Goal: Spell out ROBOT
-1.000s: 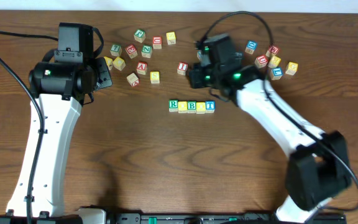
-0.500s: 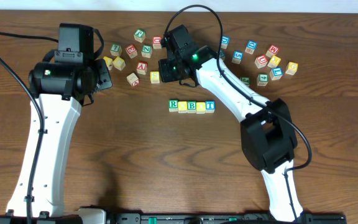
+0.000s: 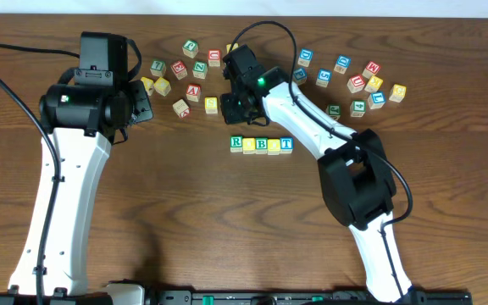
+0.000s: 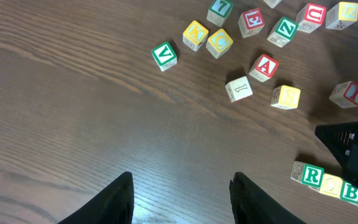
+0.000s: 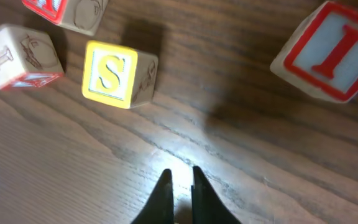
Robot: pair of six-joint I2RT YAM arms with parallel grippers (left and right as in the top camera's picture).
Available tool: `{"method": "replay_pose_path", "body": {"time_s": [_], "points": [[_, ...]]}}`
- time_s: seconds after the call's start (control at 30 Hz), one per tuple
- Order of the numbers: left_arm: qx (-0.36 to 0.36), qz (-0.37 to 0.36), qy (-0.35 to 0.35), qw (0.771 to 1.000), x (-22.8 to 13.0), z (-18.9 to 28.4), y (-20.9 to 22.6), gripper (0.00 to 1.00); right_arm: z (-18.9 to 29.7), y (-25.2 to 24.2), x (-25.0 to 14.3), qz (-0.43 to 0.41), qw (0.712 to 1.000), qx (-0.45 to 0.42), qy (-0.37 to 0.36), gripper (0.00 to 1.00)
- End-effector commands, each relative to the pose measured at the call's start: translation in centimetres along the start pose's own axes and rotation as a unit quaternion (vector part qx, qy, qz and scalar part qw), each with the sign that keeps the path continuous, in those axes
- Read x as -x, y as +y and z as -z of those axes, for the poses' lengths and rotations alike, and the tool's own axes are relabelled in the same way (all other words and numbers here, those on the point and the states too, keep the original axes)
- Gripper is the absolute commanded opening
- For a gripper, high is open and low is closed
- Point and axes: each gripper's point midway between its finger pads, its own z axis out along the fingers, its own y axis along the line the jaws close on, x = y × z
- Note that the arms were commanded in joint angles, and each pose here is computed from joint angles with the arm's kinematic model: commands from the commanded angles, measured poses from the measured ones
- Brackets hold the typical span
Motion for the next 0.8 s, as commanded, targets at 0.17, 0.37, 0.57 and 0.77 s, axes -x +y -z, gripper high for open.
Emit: {"method": "replay_pose_path", "body": {"time_s": [0.17,0.37,0.57,0.77], "points": [[0.001,0.003,-0.007,1.0,0.5,0.4,0.0,0.49,-1.1,0.5,-2.4,0.0,0.999,-0.045,0.028,0.01],[0.001,0.003,-0.007,1.0,0.5,0.4,0.0,0.49,-1.4,1.0,-3.0,-0.001,0.998,-0.055,0.029,0.01],[0.001,0.003,-0.007,1.0,0.5,0.4,0.0,0.49,-1.4,0.5,-3.2,-0.015,0.997,-0.072,0.027,0.01],[0.001,0.003,-0.007,1.0,0.5,0.4,0.0,0.49,-1.5,0.1,-3.1,-0.019,0.996,-0.085,0.023,0.01]]}}
